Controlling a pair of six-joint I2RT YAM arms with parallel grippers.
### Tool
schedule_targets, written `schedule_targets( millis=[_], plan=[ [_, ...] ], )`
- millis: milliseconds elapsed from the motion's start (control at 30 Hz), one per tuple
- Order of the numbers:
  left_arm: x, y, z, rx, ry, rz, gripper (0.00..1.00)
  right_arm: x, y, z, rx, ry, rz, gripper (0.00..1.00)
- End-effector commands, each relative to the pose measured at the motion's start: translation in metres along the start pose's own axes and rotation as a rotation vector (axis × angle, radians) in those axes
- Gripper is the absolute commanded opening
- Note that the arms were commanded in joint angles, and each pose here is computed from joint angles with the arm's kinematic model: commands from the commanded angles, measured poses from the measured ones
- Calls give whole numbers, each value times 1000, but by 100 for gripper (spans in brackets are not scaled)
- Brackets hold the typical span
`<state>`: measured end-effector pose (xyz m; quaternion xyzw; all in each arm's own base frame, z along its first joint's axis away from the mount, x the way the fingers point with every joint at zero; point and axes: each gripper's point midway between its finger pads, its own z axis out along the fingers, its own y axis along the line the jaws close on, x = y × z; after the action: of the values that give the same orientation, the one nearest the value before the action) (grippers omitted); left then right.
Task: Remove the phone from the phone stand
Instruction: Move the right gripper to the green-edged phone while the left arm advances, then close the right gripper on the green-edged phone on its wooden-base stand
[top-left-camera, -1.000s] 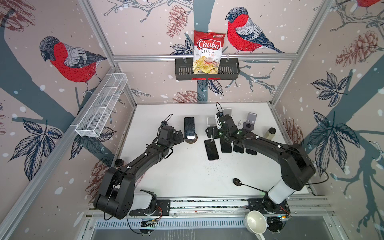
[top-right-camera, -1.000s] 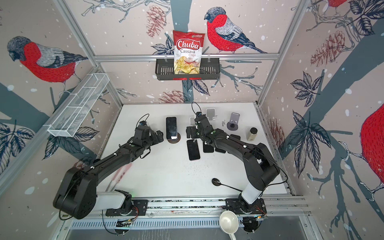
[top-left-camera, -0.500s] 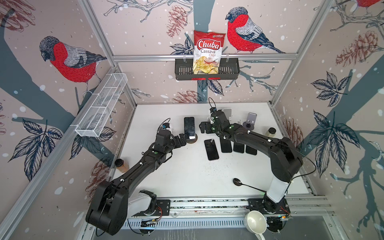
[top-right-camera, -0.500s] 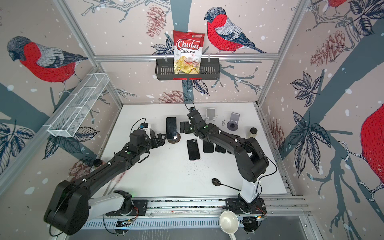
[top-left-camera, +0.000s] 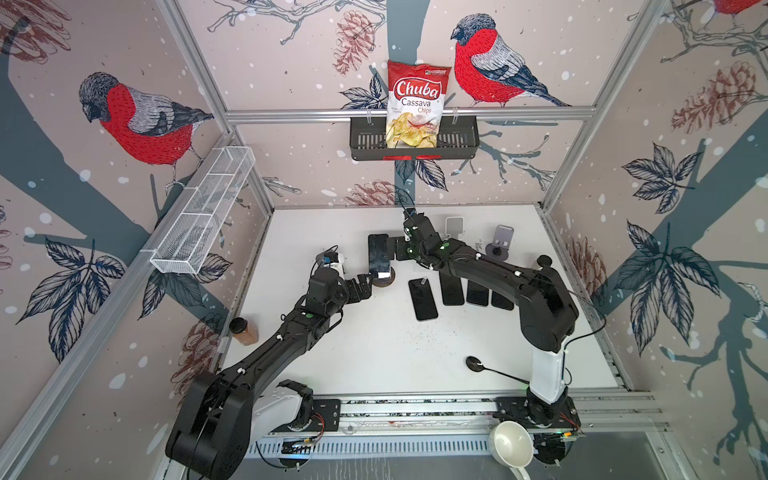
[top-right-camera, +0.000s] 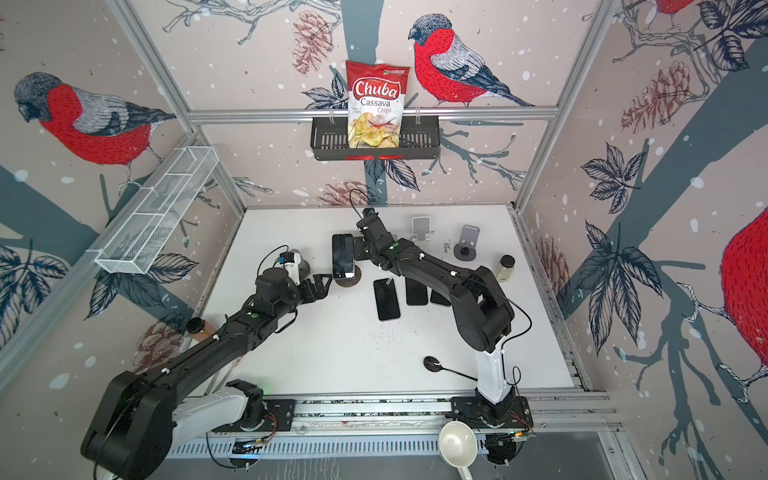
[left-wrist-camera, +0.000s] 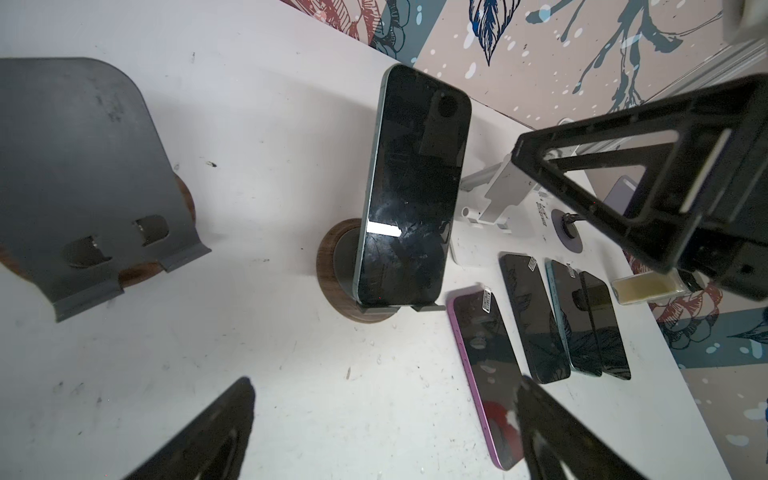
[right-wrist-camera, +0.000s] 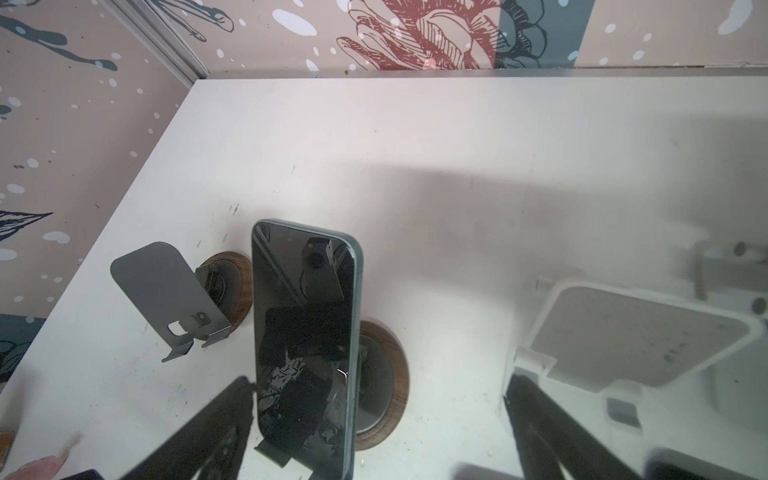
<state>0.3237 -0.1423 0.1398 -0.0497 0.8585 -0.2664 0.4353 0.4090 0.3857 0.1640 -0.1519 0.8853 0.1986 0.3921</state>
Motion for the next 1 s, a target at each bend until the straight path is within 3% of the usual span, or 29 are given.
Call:
schedule_targets(
  millis=[0, 533, 967],
  plan=[
    [-12, -2, -3, 7, -62, 27, 96, 4, 3, 1, 29, 2, -31, 97],
    [-21, 4, -26, -14, -174, 36, 96, 43, 36, 14, 37, 68, -65, 99],
    [-16, 7, -25, -21, -163, 39, 96, 46, 44, 32, 35, 81, -44, 99]
  ],
)
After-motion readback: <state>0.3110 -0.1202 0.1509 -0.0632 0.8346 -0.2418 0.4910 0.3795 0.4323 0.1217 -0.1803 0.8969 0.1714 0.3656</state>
